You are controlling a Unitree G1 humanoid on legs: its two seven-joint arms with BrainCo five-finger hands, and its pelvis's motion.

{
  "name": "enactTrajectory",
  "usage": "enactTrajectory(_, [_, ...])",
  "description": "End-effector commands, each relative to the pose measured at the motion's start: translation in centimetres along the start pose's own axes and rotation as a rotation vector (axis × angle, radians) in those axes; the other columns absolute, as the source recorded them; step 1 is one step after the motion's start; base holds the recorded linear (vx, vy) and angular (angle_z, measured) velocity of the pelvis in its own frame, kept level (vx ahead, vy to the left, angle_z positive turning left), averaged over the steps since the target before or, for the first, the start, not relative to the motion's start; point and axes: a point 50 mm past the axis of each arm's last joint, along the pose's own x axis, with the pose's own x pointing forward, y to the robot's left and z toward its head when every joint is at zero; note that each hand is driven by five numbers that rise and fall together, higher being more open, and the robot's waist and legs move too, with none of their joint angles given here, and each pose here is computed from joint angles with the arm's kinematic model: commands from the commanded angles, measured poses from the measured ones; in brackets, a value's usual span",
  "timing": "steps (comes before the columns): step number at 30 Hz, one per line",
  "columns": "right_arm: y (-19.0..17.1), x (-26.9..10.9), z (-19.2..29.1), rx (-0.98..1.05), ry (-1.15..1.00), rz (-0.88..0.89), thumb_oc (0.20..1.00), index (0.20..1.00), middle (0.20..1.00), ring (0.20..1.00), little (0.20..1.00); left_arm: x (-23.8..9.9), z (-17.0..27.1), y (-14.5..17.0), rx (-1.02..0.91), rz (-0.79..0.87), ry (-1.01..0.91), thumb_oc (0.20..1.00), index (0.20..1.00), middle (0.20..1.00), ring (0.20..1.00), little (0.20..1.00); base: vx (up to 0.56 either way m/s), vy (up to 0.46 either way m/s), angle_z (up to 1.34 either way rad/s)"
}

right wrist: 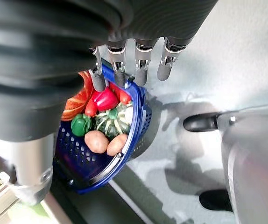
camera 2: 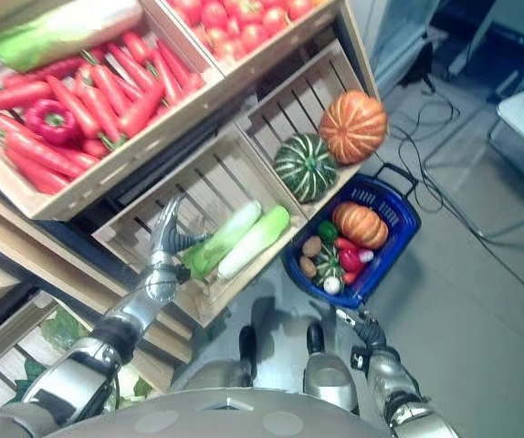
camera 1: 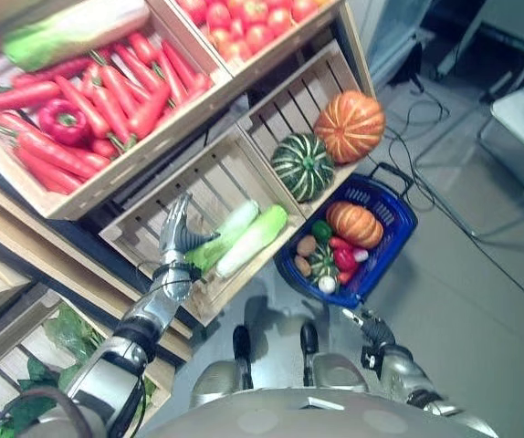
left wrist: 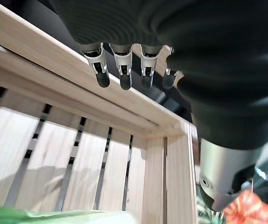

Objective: Pick up fruits and vegetables into the basket

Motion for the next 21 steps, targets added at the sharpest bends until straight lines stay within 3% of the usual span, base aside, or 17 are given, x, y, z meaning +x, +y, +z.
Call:
enactTrajectory(1, [0.6,0.4,2.8,0.037,-0.133,0.015,1.0,1.0,1.0,1.0,1.0,2.8,1.2,2.4,0.109,0.138,-0.064,1.0,1.0,1.0,1.0,1.0,-0.16,0.009,0.01])
enactTrajectory(5, [0.5,0.8,4.9,0.046,-0.198,0.024,1.0,1.0,1.0,1.0,1.0,4.8,1.4,4.4,0.16,0.21,-0.053,1.0,1.0,1.0,1.0,1.0,-0.19,0.007,-0.03])
enactTrajectory(9, [0.6,1.2,7.6,0.178,-0.283,0.05,1.0,1.0,1.0,1.0,1.0,7.2,2.1,7.4,0.204,0.324,-0.012,1.0,1.0,1.0,1.0,1.0,-0.16,0.014,-0.03])
enactTrajectory(16, [2.3,1.4,11.8,0.16,-0.406,0.088,1.0,1.0,1.0,1.0,1.0,9.5,4.1,10.4,0.307,0.448,-0.034,1.0,1.0,1.0,1.0,1.0,-0.11,0.019,-0.04])
enactTrajectory(21, [1.9,1.4,12.9,0.158,-0.431,0.083,1.0,1.0,1.0,1.0,1.0,10.7,5.7,13.9,0.284,0.627,-0.035,1.0,1.0,1.0,1.0,1.0,-0.04,-0.003,-0.01])
